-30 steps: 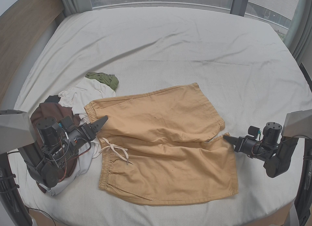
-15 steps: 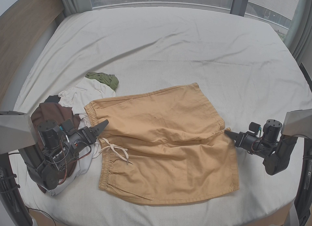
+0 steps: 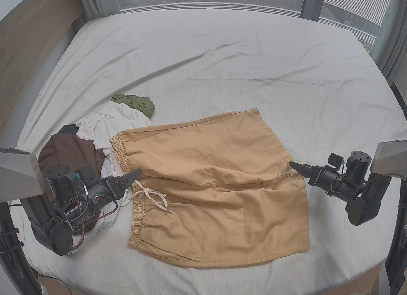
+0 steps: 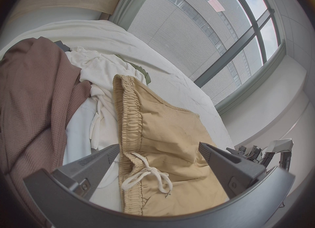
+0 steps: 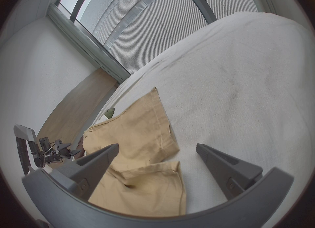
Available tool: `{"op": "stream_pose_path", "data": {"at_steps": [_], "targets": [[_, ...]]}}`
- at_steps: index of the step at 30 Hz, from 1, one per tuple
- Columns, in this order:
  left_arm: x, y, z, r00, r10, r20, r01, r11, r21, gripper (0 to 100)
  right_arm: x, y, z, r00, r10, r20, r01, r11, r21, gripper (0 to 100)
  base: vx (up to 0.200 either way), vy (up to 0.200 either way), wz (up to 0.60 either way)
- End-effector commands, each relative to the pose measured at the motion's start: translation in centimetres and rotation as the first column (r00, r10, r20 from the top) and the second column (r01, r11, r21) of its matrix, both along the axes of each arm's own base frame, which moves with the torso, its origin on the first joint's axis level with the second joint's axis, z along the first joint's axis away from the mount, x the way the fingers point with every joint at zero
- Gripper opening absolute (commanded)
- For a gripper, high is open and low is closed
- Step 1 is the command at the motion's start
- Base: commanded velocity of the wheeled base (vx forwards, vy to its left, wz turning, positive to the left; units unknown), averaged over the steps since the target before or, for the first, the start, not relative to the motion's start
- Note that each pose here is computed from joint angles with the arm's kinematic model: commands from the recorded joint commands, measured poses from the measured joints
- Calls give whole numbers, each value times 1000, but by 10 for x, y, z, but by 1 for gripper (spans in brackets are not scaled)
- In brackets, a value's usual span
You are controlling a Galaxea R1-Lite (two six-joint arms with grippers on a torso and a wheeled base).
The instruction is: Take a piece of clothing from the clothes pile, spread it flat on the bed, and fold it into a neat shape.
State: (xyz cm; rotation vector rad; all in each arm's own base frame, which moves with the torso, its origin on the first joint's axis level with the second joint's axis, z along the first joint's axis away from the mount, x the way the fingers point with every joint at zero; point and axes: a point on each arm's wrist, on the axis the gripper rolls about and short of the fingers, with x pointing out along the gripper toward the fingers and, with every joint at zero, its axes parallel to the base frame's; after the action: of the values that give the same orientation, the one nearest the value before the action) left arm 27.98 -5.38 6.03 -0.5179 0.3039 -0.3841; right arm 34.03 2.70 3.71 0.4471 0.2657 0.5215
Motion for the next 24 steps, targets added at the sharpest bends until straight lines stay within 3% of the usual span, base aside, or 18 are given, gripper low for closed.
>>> {"op": "stream_pose_path", "data": {"at_steps": [1, 13, 18, 24], "targets": [[-23, 4, 17, 1000, -3, 29, 2, 1000, 3, 100, -17, 4, 50, 992, 14, 123, -15, 1000, 8, 100, 0, 0, 0], [-73, 15, -12, 980, -74, -185, 84, 995, 50, 100, -23, 11, 54, 991, 35, 131, -37, 999, 7, 100, 0, 0, 0], [-72, 19, -14, 977, -63, -202, 73, 997, 41, 100, -23, 12, 54, 991, 39, 130, -40, 999, 7, 100, 0, 0, 0], [-69, 18, -35, 954, -62, -293, 79, 996, 48, 100, -25, 13, 52, 992, 43, 122, -44, 999, 7, 100, 0, 0, 0]]}}
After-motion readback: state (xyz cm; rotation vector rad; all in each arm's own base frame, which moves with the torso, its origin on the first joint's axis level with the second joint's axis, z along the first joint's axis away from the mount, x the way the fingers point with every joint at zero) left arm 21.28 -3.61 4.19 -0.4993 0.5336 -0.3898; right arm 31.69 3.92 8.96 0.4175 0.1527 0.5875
